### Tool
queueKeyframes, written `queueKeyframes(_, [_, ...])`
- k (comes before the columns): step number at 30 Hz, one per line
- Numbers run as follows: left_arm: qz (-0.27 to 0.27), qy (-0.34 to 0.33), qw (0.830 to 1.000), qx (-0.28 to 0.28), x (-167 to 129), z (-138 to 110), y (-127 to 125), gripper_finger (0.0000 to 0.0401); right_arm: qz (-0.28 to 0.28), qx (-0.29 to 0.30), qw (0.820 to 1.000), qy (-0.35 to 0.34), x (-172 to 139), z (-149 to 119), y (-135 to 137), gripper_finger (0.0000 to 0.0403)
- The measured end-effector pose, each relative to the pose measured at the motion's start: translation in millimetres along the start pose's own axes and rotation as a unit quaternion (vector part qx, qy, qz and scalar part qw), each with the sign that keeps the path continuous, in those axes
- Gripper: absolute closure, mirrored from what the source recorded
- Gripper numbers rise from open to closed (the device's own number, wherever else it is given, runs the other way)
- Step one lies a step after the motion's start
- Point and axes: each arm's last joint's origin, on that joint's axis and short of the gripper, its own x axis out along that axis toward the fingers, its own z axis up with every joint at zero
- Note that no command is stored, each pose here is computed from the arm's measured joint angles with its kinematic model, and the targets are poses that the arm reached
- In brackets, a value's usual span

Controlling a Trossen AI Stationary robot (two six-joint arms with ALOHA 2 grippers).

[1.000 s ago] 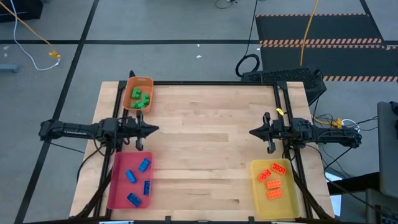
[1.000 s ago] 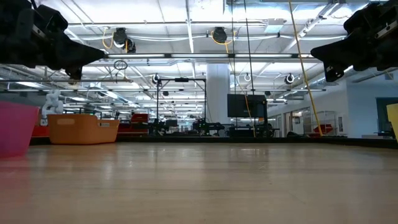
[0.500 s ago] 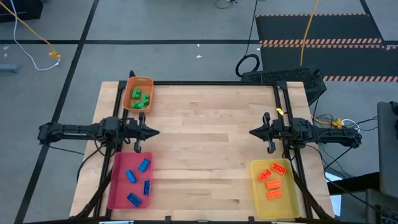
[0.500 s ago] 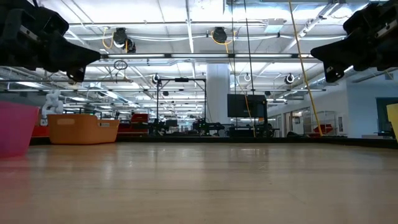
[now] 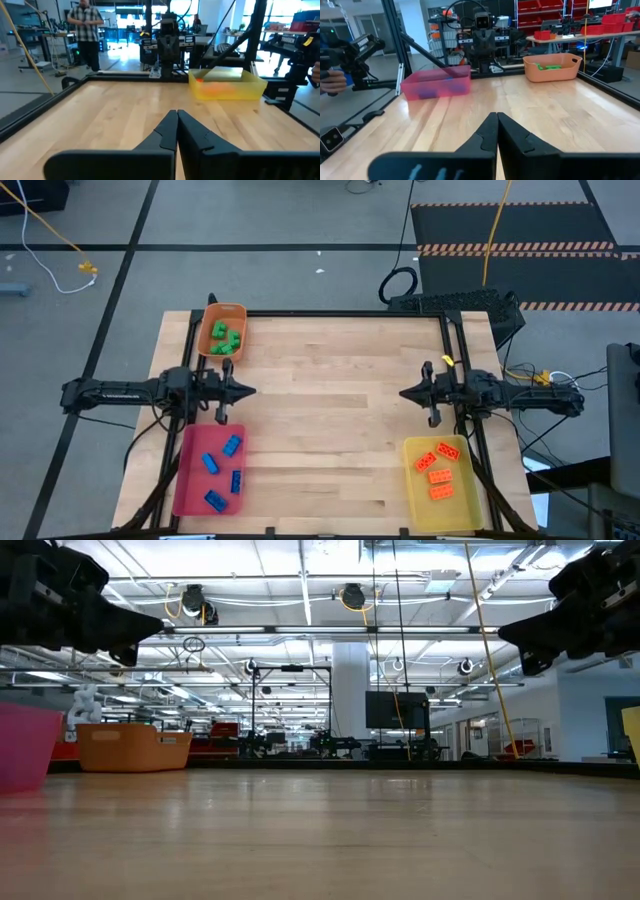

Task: Sort & place blocks by color
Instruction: Return to Home Position

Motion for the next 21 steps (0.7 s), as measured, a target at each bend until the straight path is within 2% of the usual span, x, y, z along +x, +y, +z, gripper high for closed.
queueKeyframes(6, [0.0, 0.007, 1.0, 0.0, 0.0, -1.4, 0.0, 0.0386, -0.001, -0.014, 1.0, 0.01, 1.3, -1.6, -0.2, 0.0403])
queueKeyframes(16, [0.0, 0.007, 1.0, 0.0, 0.0, -1.4, 0.0, 0.0398, 0.0, -0.009, 1.0, 0.005, 1.4, -0.5, -0.1, 0.0403])
queueKeyframes(21, [0.0, 0.008, 1.0, 0.0, 0.0, -1.5, 0.0, 0.0381, 0.0, -0.009, 1.0, 0.004, 1.4, -0.4, 0.0, 0.0403])
